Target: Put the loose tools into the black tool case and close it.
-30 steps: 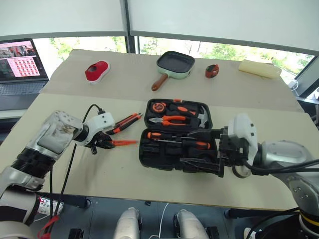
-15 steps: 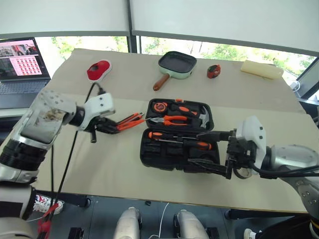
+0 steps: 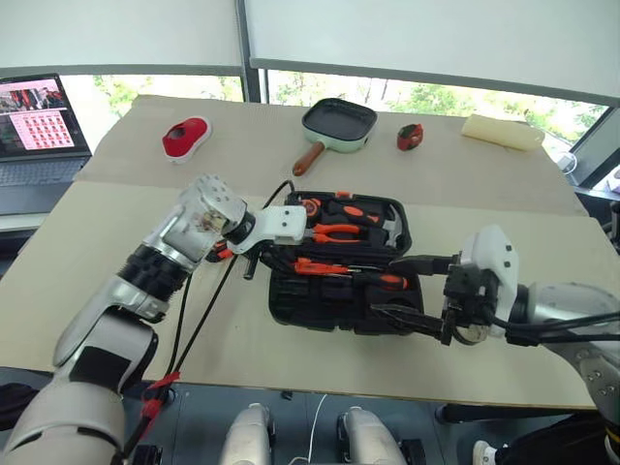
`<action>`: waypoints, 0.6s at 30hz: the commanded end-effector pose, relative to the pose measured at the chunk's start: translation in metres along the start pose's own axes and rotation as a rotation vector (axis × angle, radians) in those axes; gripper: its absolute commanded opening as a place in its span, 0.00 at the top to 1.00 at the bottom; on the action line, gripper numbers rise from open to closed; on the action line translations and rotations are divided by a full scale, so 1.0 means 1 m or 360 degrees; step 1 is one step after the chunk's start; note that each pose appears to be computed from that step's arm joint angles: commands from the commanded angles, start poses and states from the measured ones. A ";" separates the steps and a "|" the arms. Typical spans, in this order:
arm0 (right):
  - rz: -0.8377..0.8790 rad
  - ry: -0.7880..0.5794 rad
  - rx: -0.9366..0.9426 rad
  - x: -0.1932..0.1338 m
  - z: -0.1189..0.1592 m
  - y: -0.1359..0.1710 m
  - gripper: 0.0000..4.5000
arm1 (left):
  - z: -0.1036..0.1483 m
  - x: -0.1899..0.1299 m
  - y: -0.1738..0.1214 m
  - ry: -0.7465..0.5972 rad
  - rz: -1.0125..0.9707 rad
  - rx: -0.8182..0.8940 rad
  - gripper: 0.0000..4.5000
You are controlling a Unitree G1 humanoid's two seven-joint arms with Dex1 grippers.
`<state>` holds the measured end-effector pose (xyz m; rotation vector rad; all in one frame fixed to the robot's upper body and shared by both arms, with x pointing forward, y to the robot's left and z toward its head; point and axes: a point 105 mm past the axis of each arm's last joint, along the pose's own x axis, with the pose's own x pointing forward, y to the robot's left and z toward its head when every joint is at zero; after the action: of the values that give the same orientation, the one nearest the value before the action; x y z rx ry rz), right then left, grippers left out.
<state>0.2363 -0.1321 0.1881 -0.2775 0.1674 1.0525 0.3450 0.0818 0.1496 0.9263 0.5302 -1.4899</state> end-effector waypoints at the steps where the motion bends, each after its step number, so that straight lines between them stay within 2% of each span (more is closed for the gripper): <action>1: -0.0062 -0.0061 -0.0067 -0.005 0.010 0.001 0.00 | 0.008 0.003 -0.003 0.0021 -0.0055 0.0006 0.91; 7: -0.0082 -0.0058 -0.0061 -0.006 0.008 0.004 0.00 | 0.007 0.013 -0.012 0.0063 -0.0151 -0.0070 0.91; 18: -0.0113 -0.0065 -0.0063 -0.006 0.009 0.003 0.00 | -0.014 0.017 -0.007 0.0236 -0.0113 -0.0062 0.91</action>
<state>0.2352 -0.1371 0.1863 -0.2790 0.1617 0.9798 0.3394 0.0732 0.1380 0.9654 0.6326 -1.5161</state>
